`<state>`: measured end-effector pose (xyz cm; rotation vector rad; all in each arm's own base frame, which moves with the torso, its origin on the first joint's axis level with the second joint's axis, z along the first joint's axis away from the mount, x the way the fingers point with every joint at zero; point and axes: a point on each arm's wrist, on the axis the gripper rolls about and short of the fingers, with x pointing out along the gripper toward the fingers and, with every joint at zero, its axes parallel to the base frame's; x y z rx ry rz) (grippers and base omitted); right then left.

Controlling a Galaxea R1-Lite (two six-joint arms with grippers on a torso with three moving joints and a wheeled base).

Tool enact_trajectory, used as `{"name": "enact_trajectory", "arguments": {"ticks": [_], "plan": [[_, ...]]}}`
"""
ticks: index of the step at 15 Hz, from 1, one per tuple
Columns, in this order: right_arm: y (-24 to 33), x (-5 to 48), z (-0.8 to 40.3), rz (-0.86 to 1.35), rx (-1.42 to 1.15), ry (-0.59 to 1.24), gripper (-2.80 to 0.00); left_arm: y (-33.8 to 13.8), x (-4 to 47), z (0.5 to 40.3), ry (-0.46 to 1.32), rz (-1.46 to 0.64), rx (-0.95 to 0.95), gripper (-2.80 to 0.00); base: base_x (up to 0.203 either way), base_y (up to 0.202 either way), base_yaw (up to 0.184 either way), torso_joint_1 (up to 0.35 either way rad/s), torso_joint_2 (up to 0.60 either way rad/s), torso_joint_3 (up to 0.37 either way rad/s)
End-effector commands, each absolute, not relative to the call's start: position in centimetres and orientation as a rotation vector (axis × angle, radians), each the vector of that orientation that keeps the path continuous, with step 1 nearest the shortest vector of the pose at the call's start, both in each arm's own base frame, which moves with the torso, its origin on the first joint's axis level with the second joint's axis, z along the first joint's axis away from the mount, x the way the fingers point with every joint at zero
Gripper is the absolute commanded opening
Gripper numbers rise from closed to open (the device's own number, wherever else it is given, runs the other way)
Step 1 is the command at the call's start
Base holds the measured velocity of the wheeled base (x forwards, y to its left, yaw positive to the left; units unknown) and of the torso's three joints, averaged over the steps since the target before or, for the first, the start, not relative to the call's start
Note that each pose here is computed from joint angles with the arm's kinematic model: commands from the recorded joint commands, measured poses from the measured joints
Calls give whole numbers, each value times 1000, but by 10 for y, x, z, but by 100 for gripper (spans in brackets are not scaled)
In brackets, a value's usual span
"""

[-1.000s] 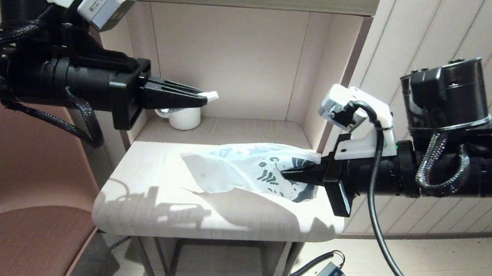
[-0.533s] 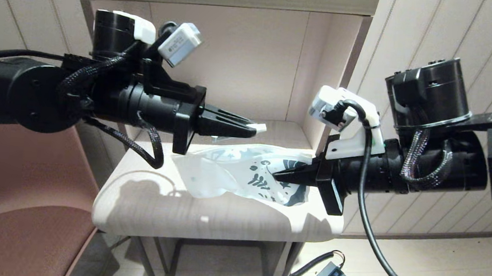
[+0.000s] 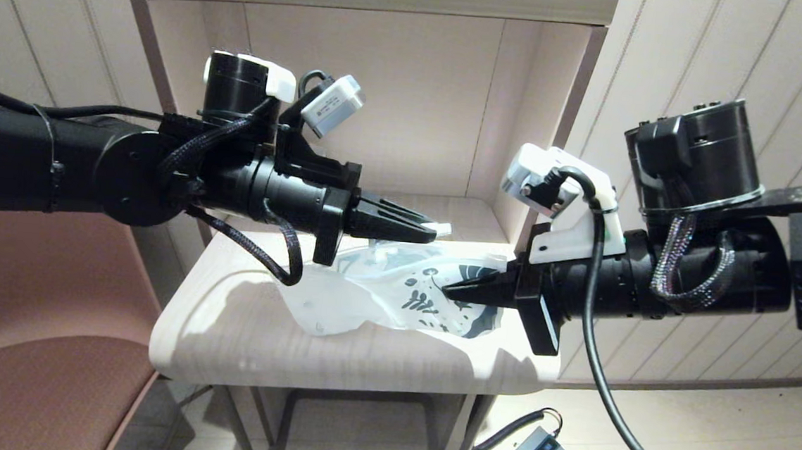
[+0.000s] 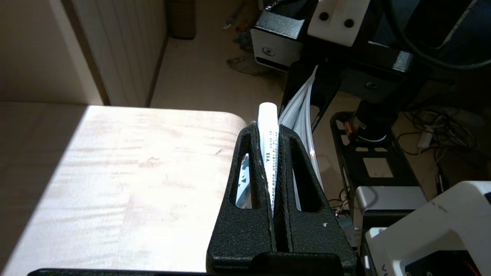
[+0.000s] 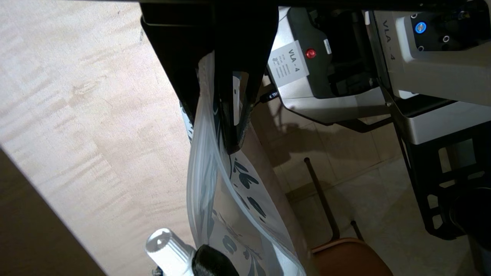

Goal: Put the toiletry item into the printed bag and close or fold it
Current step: Place the toothpaste in the storage bag

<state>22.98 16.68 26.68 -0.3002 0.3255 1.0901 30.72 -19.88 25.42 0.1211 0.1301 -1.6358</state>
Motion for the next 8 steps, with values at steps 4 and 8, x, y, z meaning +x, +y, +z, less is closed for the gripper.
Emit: {"name": "enact_trajectory", "arguments": {"ticks": [4, 8], "plan": [[169, 237, 261, 1089, -300, 343, -280, -200, 308, 244, 161, -1644, 112, -280, 0, 0, 0, 0, 0, 0], [168, 238, 263, 1110, -288, 334, -280, -199, 308, 232, 173, -1647, 127, -280, 0, 0, 0, 0, 0, 0]]}}
